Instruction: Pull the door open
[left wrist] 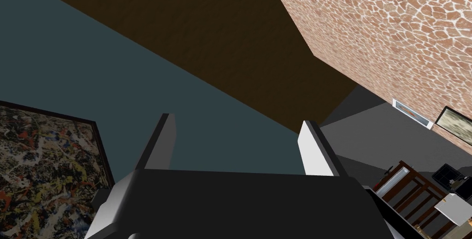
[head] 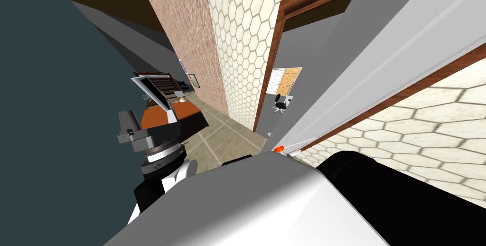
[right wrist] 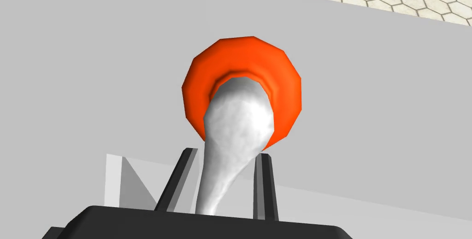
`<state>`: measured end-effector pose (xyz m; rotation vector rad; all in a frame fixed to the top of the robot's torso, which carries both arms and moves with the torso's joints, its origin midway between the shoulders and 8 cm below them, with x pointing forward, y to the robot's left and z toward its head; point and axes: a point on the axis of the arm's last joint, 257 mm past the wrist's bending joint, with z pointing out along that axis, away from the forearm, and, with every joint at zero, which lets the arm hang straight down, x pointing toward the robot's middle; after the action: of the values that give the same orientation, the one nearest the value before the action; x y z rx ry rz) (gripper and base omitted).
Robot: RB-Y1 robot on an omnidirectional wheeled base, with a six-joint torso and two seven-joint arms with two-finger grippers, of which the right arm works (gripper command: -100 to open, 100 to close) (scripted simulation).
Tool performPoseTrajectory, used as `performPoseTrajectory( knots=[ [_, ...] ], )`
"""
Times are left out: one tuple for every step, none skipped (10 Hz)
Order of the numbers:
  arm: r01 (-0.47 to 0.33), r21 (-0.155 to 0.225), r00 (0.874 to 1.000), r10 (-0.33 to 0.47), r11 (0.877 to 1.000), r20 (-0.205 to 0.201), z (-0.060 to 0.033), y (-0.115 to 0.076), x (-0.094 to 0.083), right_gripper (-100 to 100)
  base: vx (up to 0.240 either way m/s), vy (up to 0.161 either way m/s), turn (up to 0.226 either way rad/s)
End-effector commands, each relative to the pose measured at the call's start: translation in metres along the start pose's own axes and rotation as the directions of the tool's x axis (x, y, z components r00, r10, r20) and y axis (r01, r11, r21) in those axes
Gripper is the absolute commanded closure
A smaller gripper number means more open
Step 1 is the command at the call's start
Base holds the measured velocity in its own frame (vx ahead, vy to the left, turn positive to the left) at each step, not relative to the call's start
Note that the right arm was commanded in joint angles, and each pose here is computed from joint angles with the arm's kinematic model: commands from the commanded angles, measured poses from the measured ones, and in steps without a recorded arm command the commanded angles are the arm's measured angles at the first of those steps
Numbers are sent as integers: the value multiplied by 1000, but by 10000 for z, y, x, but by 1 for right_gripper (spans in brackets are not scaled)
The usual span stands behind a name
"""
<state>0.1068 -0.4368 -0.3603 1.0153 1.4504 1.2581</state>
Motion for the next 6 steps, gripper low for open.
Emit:
performPoseTrajectory(
  knots=[
    [-6,13,1000,6,1000,-4,30,-74,51,100,202,39,69],
    [-5,25,1000,5,1000,0,31,-108,50,100,197,42,70],
    [-4,36,1000,4,999,4,33,-141,50,100,163,29,58],
    [-3,44,1000,3,999,6,33,-164,50,100,118,41,51],
    [-2,58,1000,2,998,11,33,-206,51,100,125,56,43],
    [-2,68,1000,1,998,14,33,-236,52,100,122,56,62]
  ],
)
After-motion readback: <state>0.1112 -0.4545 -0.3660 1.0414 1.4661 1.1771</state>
